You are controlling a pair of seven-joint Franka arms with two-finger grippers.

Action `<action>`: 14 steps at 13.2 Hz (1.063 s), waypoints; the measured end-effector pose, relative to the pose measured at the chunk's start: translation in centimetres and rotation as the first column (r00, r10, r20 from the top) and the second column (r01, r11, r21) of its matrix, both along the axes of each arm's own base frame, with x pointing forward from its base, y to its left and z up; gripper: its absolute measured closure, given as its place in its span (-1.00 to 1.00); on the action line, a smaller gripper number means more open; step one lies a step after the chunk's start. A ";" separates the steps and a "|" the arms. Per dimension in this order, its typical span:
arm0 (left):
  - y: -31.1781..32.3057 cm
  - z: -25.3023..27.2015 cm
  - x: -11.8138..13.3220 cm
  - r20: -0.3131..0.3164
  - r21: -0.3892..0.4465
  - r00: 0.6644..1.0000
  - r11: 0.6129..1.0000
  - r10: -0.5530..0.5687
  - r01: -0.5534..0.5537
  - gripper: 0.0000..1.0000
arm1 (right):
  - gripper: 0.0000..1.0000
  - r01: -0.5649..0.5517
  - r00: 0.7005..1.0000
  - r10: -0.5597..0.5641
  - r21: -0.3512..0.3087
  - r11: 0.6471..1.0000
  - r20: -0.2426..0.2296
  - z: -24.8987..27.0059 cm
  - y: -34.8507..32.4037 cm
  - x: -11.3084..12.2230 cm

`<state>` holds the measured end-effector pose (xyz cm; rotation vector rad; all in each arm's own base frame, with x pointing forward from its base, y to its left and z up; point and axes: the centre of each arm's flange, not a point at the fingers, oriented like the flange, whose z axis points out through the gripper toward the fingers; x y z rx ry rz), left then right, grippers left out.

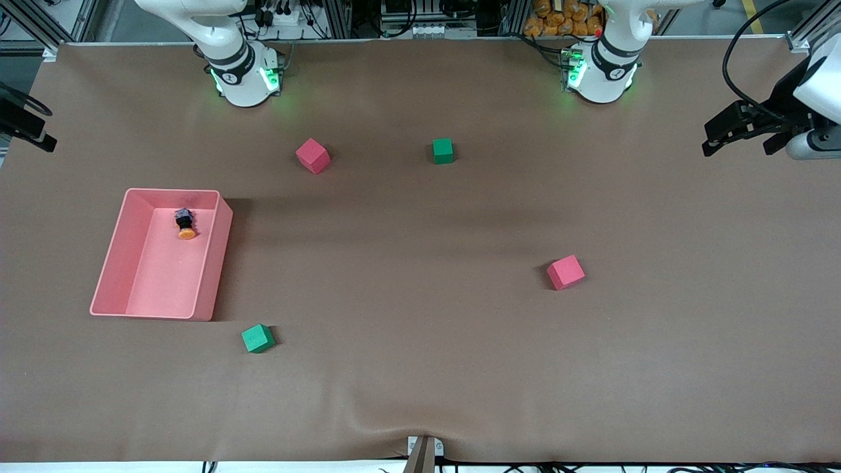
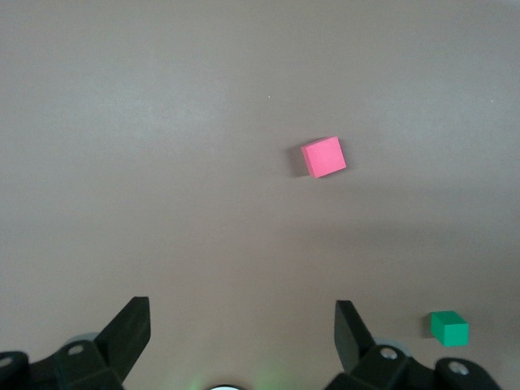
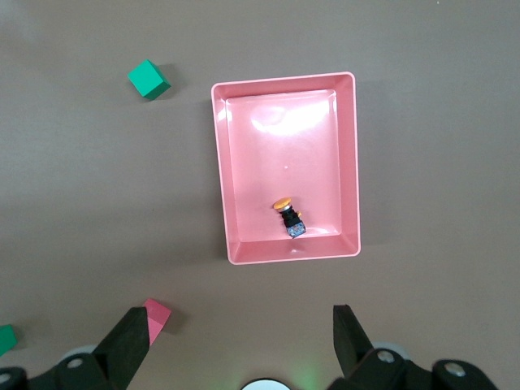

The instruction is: Place and upright button with both arms

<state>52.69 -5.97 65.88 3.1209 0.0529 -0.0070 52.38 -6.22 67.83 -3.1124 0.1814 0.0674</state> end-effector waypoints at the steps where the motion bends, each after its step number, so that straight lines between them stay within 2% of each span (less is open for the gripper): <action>1: 0.0 0.0 0.0 0.000 0.000 1.000 1.000 0.000 0.000 -1.00 | -1.00 0.004 1.000 -0.004 0.001 1.000 -0.006 -0.3 -0.2 0.0; 8: 0.1 0.0 0.0 0.000 0.000 1.000 1.000 0.002 -0.002 -1.00 | -1.00 0.031 0.998 -0.031 0.008 0.999 -0.061 -5.4 -2.4 0.7; 11: 0.1 0.0 0.0 -0.001 0.000 1.000 1.000 0.002 -0.002 -1.00 | -1.00 0.005 0.996 -0.003 0.019 1.000 -0.093 -11.3 -3.8 1.3; 14: 0.1 -0.1 0.0 -0.001 0.000 1.000 1.000 0.003 -0.003 -1.00 | -1.00 -0.017 0.992 0.021 0.035 0.999 -0.123 -20.6 -6.5 0.6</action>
